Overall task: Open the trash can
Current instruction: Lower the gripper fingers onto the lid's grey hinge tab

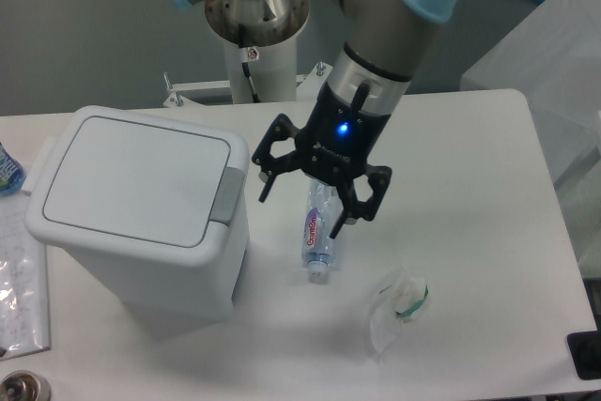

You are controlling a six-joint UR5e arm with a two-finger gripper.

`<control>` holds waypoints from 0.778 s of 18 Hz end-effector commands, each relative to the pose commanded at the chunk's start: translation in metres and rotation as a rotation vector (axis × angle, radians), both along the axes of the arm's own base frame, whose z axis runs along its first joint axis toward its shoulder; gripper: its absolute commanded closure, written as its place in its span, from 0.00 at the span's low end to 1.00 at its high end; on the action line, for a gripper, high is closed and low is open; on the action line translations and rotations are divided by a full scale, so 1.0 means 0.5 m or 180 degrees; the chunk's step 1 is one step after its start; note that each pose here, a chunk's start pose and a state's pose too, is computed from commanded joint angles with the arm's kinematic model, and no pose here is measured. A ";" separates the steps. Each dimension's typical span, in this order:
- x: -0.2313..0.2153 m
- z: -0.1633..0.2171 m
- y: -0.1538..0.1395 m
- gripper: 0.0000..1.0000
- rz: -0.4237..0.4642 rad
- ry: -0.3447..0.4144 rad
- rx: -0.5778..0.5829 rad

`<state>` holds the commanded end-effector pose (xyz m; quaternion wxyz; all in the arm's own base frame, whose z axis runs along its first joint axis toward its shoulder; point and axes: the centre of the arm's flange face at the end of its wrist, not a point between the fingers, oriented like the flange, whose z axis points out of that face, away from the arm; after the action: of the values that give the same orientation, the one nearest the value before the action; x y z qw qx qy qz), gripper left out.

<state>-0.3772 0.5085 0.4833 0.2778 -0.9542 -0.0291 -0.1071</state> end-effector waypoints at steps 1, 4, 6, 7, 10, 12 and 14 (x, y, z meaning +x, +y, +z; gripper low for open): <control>0.006 -0.002 0.000 0.00 -0.0009 -0.0005 -0.0010; 0.029 -0.012 0.012 0.00 -0.0067 -0.0028 -0.0032; 0.028 -0.013 0.013 0.00 -0.0067 -0.0032 -0.0035; 0.028 -0.013 0.013 0.00 -0.0067 -0.0032 -0.0035; 0.027 -0.018 0.014 0.00 -0.0058 -0.0042 -0.0047; 0.027 -0.022 0.016 0.00 -0.0063 -0.0050 -0.0053; 0.026 -0.032 0.016 0.00 -0.0067 -0.0067 -0.0066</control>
<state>-0.3640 0.5167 0.4675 0.2664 -0.9561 -0.0230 -0.1197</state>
